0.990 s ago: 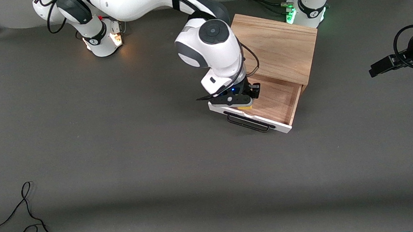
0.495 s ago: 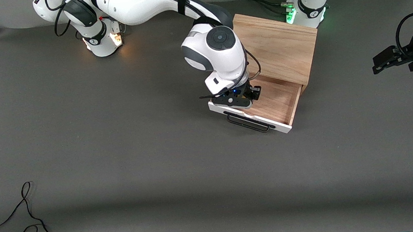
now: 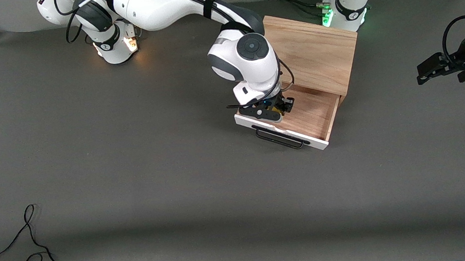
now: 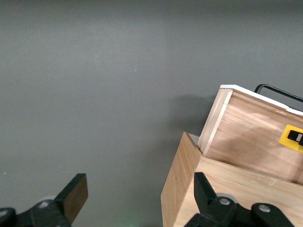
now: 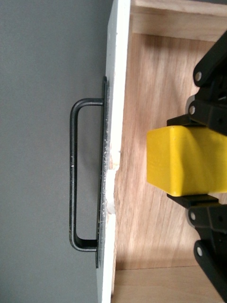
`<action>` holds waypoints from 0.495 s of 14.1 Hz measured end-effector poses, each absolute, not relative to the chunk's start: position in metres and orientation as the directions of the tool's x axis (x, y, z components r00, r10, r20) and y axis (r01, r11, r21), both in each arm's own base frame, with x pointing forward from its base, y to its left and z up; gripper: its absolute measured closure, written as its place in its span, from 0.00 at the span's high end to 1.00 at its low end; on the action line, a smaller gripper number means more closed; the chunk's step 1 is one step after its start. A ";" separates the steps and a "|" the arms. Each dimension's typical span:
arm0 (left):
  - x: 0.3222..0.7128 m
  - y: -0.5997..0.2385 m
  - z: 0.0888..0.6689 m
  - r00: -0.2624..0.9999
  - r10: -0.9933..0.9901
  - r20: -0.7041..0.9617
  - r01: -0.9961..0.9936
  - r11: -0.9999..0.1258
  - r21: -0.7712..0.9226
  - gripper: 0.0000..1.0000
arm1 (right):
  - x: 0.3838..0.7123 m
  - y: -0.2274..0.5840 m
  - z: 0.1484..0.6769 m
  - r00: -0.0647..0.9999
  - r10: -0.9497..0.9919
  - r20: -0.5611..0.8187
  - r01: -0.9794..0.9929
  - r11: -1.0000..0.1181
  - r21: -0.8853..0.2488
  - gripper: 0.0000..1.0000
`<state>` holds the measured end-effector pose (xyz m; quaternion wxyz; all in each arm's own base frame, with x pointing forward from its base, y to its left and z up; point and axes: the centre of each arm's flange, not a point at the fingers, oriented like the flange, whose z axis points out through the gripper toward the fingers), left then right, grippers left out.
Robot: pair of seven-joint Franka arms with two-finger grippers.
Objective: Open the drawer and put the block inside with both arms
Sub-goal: 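Lower the yellow cube into the drawer and open the right gripper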
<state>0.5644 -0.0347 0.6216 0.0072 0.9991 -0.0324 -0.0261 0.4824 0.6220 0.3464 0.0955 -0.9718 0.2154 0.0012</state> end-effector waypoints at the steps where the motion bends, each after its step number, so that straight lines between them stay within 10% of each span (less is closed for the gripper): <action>1: 0.565 -0.038 0.621 0.996 -0.071 -0.051 -0.071 -0.997 0.015 1.00 | 0.482 0.622 0.344 0.904 -0.425 -0.046 -0.425 -0.887 -0.181 0.56; 3: 0.565 -0.040 0.620 0.996 -0.075 -0.051 -0.075 -0.997 0.011 1.00 | 0.477 0.623 0.336 0.905 -0.422 -0.051 -0.424 -0.890 -0.166 0.59; 7: 0.566 -0.036 0.620 0.996 -0.068 -0.051 -0.067 -0.998 0.009 1.00 | 0.469 0.630 0.335 0.907 -0.417 -0.053 -0.420 -0.893 -0.165 0.97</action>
